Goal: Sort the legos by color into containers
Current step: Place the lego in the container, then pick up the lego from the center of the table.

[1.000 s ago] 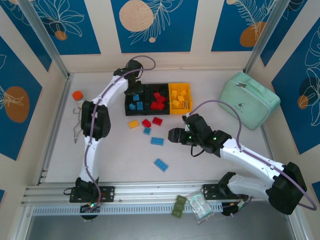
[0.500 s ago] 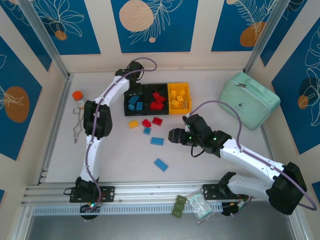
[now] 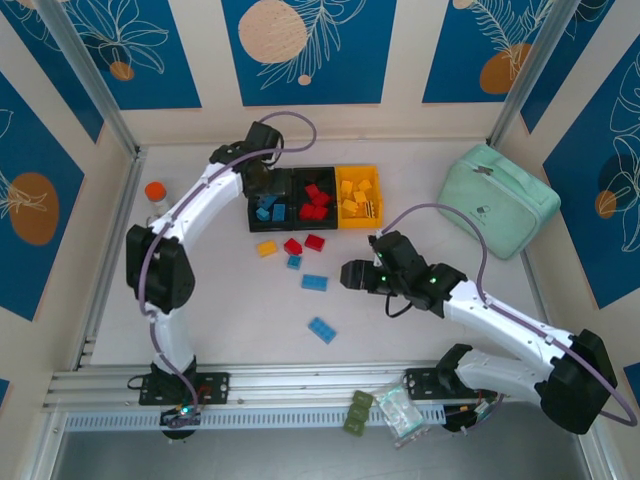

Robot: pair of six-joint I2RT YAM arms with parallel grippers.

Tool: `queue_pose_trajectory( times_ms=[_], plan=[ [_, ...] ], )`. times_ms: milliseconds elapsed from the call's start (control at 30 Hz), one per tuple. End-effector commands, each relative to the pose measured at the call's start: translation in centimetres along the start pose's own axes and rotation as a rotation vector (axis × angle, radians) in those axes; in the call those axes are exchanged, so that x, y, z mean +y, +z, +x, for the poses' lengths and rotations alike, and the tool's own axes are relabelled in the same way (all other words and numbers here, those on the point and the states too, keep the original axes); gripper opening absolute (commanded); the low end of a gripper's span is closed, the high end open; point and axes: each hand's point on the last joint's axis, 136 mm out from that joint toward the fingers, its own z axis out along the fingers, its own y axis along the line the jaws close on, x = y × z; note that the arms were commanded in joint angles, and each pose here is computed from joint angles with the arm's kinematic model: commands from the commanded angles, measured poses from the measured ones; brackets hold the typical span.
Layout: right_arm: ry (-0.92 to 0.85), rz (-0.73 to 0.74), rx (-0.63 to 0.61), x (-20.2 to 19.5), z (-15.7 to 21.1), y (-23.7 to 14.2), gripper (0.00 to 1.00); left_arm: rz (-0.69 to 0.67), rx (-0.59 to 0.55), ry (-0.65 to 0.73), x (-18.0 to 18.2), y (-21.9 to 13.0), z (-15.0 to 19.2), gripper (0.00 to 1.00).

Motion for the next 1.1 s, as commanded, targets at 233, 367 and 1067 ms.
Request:
queue_pose_trajectory(
  times_ms=[233,367,1067],
  plan=[
    [-0.001,0.004,0.008,-1.5,1.9,-1.4,0.67,0.144,0.109,0.123,-3.4,-0.7,8.6,0.59],
    [-0.035,-0.031,0.015,-1.0,2.4,-1.7,0.67,0.146,0.137,0.142,-3.4,0.1,11.5,0.59],
    [-0.060,-0.062,0.050,0.0,2.6,-0.3,0.72,0.059,0.245,0.159,-3.1,6.5,17.6,0.67]
  ],
)
